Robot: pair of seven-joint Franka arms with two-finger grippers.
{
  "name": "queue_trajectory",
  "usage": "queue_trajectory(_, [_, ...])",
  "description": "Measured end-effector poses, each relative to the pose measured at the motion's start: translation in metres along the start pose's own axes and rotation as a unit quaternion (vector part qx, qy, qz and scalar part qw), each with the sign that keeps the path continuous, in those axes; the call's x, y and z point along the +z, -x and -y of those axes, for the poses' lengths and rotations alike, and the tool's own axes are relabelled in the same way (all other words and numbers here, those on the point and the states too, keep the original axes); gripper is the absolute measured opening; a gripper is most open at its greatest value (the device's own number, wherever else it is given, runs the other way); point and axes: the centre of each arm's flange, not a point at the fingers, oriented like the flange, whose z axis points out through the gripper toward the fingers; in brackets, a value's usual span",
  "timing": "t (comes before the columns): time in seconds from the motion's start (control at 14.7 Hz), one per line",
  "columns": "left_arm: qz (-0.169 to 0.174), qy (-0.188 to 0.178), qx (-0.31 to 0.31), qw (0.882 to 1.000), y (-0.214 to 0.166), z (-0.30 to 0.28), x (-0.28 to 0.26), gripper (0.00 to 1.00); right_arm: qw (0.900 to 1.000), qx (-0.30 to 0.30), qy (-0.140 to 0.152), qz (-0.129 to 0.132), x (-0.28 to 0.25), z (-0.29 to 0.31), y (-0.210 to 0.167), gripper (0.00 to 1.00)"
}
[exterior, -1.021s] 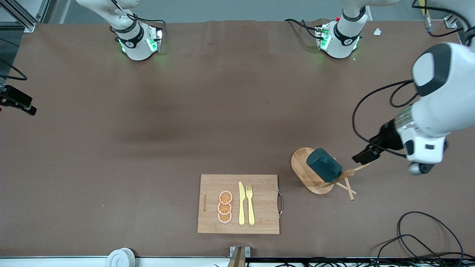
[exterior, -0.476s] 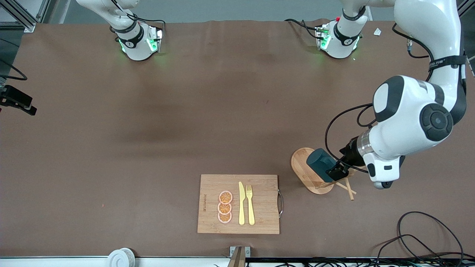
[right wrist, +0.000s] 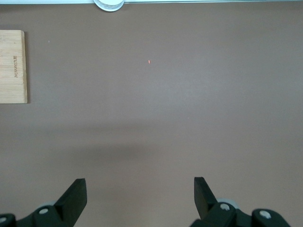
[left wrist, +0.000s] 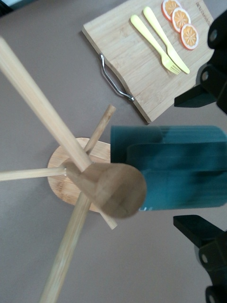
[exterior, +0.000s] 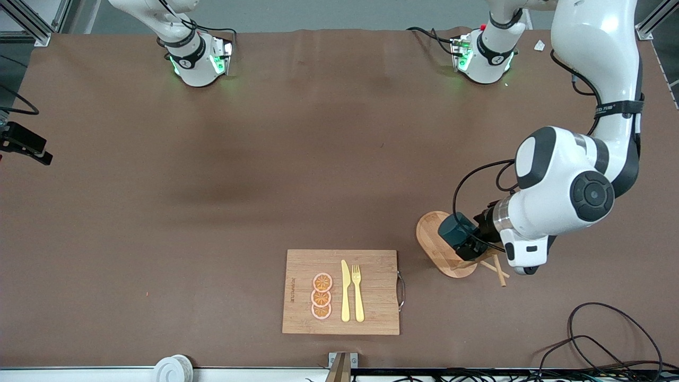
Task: Transfer cup from left to right arm and place
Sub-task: 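Close the left gripper around the teal mug body on the stand, then lift the teal mug off the mug tree with the left gripper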
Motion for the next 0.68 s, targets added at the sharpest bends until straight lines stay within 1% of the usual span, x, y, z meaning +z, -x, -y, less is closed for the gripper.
queue_trajectory(0.14, [0.011, -0.004, -0.004, 1.0, -0.002, -0.001, 0.012, 1.0, 1.0, 0.0, 0.0, 0.0, 0.0, 0.0, 0.0, 1.0])
queue_trajectory(0.27, [0.03, 0.001, -0.014, 0.999, -0.003, -0.002, 0.018, 1.0, 1.0, 0.0, 0.0, 0.0, 0.0, 0.0, 0.0, 1.0])
queue_trajectory(0.48, [0.04, 0.003, -0.022, 0.999, -0.009, 0.001, 0.018, 0.97, 1.0, 0.0, 0.0, 0.0, 0.0, 0.0, 0.0, 1.0])
queue_trajectory(0.61, [0.042, 0.0, -0.024, 0.999, -0.01, 0.003, 0.018, 0.84, 1.0, 0.0, 0.0, 0.0, 0.0, 0.0, 0.0, 1.0])
queue_trajectory(0.68, [0.044, -0.002, -0.024, 0.999, -0.011, 0.003, 0.018, 0.84, 1.0, -0.001, 0.0, 0.0, 0.0, 0.0, 0.0, 1.0])
